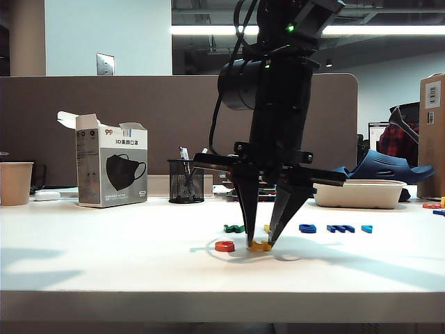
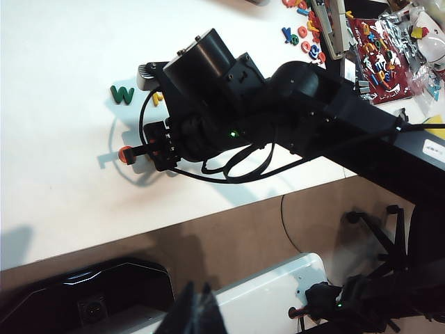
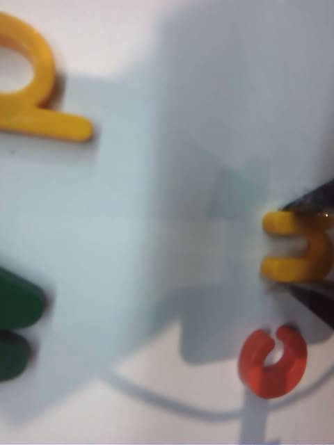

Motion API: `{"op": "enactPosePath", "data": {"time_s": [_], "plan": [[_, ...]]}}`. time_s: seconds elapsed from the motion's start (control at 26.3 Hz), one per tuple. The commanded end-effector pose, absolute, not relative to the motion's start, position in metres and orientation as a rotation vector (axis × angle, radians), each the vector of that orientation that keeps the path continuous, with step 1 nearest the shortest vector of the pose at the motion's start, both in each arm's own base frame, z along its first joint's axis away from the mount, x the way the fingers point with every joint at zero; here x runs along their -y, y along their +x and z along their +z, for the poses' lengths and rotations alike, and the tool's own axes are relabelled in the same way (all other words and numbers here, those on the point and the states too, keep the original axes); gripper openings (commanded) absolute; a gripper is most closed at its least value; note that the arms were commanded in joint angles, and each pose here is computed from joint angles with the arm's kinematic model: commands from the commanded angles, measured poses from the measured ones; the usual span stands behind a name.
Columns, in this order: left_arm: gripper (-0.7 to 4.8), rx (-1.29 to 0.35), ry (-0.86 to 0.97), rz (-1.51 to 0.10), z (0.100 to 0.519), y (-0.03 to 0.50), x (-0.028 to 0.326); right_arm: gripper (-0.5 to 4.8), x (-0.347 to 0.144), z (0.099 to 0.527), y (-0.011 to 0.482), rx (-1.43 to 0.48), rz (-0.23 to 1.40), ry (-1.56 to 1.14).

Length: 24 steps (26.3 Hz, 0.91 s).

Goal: Select the appropriate letters from the row of letter magnets placed on the table to arrange into the word "cup".

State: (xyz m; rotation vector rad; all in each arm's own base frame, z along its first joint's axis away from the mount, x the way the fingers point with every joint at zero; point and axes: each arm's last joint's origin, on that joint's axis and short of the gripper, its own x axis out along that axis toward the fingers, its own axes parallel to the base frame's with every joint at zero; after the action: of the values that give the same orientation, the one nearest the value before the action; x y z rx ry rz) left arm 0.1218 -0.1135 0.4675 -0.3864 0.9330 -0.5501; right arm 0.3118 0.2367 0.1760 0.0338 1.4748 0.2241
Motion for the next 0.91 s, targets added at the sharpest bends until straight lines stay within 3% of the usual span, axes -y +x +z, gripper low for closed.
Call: {"op": "enactPosePath", "data": {"time_s": [0.04, 0.76, 0.91], "plan": [[-0.05, -0.923, -0.386, -0.559, 0.4689, 0.1210, 0.1132, 1.12, -0.2361, 0.1608, 0.3084, -1.540, 0.190, 0.003], [-0.05, -0.923, -0.386, -0.559, 0.4689, 0.1210, 0.1132, 1.18, -0.2362, 0.1579, 0.3085, -1.549, 0.185, -0.001], [-0.05, -0.923, -0.386, -0.559, 0.4689, 0.1210, 0.1132, 1.78, -0.2362, 0.1579, 0.3085, -1.549, 0.185, -0.001]]}}
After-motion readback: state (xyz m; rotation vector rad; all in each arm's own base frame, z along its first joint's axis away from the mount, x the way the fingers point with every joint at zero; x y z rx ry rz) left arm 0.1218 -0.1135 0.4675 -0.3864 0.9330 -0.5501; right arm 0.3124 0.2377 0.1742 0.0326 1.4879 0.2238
